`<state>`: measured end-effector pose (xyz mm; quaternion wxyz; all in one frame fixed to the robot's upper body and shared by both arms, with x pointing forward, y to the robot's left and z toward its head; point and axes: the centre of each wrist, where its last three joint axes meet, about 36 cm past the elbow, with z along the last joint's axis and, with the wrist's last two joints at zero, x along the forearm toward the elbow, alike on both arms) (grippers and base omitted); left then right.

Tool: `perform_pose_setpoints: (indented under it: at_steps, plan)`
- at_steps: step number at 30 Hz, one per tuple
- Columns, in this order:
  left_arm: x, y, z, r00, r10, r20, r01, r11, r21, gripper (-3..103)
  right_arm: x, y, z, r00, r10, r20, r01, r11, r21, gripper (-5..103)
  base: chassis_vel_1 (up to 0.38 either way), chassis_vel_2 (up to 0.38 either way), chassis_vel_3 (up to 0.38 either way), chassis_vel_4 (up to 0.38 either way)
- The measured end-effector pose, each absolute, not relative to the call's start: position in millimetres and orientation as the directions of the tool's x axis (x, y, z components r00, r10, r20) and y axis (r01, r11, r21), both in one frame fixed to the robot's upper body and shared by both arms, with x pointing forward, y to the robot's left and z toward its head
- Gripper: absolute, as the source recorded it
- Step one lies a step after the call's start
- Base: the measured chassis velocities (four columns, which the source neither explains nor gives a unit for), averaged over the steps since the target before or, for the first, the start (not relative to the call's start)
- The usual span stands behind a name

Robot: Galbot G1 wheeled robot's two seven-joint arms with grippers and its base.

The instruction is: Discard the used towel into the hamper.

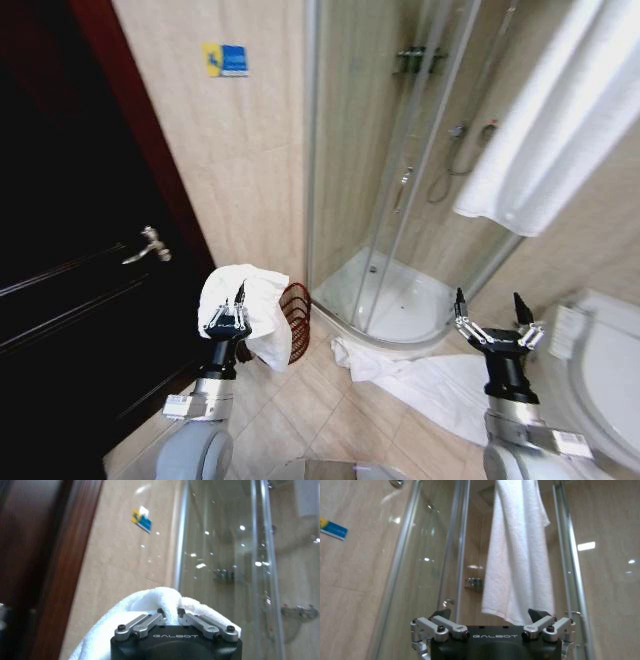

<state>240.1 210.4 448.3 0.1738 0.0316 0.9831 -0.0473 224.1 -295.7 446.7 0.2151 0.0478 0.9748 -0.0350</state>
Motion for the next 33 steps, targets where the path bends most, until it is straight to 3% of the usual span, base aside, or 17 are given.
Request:
perform_pose_setpoints:
  at_steps: [7, 16, 22, 33]
  plan:
    - [250, 209, 426, -0.936, 0.097, -0.337, 0.132, 0.988, -0.081, 4, 220, -300, 441, -0.906, 0.084, -0.414, 0.121, 0.990, -0.065, 100, -0.004, -0.007, -0.008, -0.003]
    - [290, 225, 385, -0.971, 0.096, -0.219, 0.134, 0.977, -0.167, 4, 218, -302, 438, -0.910, 0.087, -0.406, 0.128, 0.989, -0.075, 100, 0.000, 0.000, 0.000, 0.000]
    - [339, 244, 367, -0.973, 0.113, -0.199, 0.155, 0.966, -0.206, 4, 221, -303, 436, -0.915, 0.077, -0.396, 0.123, 0.988, -0.092, 100, 0.000, 0.000, 0.000, 0.000]
    - [409, 270, 314, -0.986, 0.137, -0.098, 0.152, 0.974, -0.170, 4, 221, -310, 429, -0.924, 0.085, -0.372, 0.133, 0.985, -0.105, 100, 0.000, 0.000, 0.000, 0.000]
